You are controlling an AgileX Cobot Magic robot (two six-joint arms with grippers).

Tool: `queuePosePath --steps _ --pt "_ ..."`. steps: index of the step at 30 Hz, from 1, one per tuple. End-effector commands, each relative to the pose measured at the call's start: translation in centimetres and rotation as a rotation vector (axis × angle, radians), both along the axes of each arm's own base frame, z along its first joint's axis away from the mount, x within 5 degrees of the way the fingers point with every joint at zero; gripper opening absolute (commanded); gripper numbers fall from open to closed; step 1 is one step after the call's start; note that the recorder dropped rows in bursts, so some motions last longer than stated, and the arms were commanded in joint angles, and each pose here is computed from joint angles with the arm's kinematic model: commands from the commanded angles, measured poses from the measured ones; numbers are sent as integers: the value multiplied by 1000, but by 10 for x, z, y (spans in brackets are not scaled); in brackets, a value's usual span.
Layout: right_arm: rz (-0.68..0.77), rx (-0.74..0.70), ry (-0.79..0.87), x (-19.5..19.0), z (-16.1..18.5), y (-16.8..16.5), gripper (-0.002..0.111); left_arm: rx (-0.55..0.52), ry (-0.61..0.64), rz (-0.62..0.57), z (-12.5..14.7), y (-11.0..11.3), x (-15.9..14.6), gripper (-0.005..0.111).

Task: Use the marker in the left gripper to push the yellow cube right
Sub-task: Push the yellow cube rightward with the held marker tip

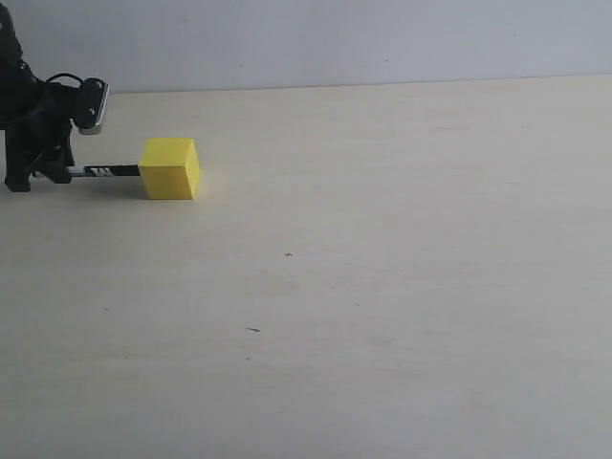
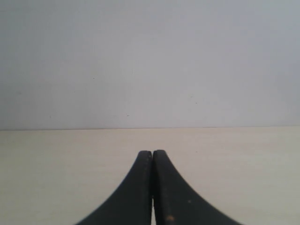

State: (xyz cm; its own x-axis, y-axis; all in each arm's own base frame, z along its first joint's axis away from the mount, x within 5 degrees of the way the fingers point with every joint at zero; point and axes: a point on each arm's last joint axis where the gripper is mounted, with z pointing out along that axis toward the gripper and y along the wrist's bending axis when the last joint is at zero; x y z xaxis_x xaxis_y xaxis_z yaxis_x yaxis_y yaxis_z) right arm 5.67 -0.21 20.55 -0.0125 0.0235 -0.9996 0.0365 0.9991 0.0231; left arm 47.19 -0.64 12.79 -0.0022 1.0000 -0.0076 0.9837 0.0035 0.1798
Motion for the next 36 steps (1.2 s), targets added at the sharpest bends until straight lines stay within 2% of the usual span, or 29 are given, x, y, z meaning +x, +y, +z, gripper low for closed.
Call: queuePosePath --steps 1,4,7,9,12,13,14,16,17,22,25,30,36 --pt "-6 -1 -13 0 0 0 0 -3 22 132 6 42 -2 0" --pt "-6 -1 -13 0 0 0 0 -1 10 132 6 49 -2 0" --pt "-6 -1 -13 0 0 0 0 -7 1 90 5 34 0 0" --pt "-6 -2 -13 0 0 0 0 -10 -1 44 5 14 1 0" --pt "-6 -2 -13 0 0 0 0 -41 -13 -30 6 -30 2 0" --pt "-6 0 -13 0 0 0 0 -82 -19 -44 8 -48 2 0" --pt "-6 0 -13 0 0 0 0 -98 -15 -39 8 -51 1 0" --pt "-6 0 -13 0 0 0 0 -104 -13 -14 8 -47 2 0" --pt "-6 0 -13 0 0 0 0 -105 7 17 7 -35 1 0" --pt "-6 0 -13 0 0 0 0 -84 61 67 7 -4 -2 0" --pt "-6 0 -13 0 0 0 0 -46 64 52 6 -1 -3 0" --pt "-6 0 -13 0 0 0 0 -53 3 14 7 -19 2 0" --pt "-6 0 -13 0 0 0 0 -57 -43 -88 12 -68 4 0"
